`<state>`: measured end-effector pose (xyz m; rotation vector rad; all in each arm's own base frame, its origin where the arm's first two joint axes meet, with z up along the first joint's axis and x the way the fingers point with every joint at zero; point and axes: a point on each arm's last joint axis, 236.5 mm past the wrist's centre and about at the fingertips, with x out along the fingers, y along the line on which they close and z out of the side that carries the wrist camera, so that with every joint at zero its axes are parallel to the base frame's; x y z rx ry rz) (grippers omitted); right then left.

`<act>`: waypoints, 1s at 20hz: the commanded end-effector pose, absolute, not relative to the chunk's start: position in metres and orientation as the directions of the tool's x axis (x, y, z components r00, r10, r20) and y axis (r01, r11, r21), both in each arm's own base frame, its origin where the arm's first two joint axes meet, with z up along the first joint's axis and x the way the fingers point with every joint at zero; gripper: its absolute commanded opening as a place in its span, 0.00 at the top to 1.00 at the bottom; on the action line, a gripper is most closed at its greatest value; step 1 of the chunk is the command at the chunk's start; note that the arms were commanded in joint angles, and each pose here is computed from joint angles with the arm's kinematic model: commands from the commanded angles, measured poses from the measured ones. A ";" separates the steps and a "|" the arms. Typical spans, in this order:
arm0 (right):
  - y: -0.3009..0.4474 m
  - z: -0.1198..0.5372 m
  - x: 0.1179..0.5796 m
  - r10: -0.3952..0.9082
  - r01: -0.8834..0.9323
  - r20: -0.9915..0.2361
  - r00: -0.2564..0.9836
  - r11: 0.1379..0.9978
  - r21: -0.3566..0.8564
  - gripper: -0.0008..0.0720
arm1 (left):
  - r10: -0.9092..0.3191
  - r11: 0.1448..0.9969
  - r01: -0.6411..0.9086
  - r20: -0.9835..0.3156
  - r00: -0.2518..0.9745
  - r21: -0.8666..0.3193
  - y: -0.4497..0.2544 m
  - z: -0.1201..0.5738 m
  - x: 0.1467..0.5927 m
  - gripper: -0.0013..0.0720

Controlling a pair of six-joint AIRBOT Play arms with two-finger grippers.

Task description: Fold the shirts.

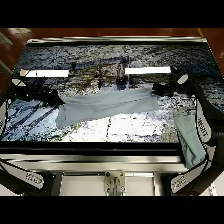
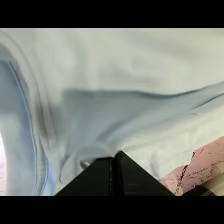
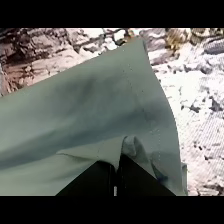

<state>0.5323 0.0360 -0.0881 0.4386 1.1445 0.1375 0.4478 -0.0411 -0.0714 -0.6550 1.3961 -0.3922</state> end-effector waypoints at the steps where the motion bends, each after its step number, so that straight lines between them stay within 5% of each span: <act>1: 0.038 -0.083 0.543 0.335 0.121 -0.824 0.456 0.894 0.431 0.90 | -0.615 0.761 -0.110 -0.765 0.190 -0.639 -0.041 -0.071 0.462 0.93; 5: 0.039 -0.087 0.541 0.339 0.127 -0.828 0.446 0.892 0.434 0.90 | -0.599 0.769 -0.096 -0.766 0.234 -0.631 -0.036 -0.063 0.475 0.93; 7: 0.038 -0.099 0.535 0.335 0.139 -0.848 0.411 0.896 0.421 0.79 | -0.602 0.769 -0.098 -0.767 0.223 -0.632 -0.042 -0.068 0.475 0.87; 9: 0.041 -0.106 0.530 0.349 0.139 -0.855 0.384 0.894 0.427 0.21 | -0.609 0.767 -0.099 -0.767 0.201 -0.634 -0.050 -0.074 0.473 0.48; 10: 0.042 -0.103 0.526 0.358 0.134 -0.856 0.372 0.892 0.432 0.07 | -0.615 0.765 -0.093 -0.765 0.188 -0.638 -0.052 -0.072 0.470 0.35; 20: -0.009 -0.101 0.529 0.416 0.315 -0.805 0.423 0.765 0.561 0.06 | -0.674 0.711 -0.094 -0.714 0.190 -0.697 -0.040 -0.031 0.467 0.36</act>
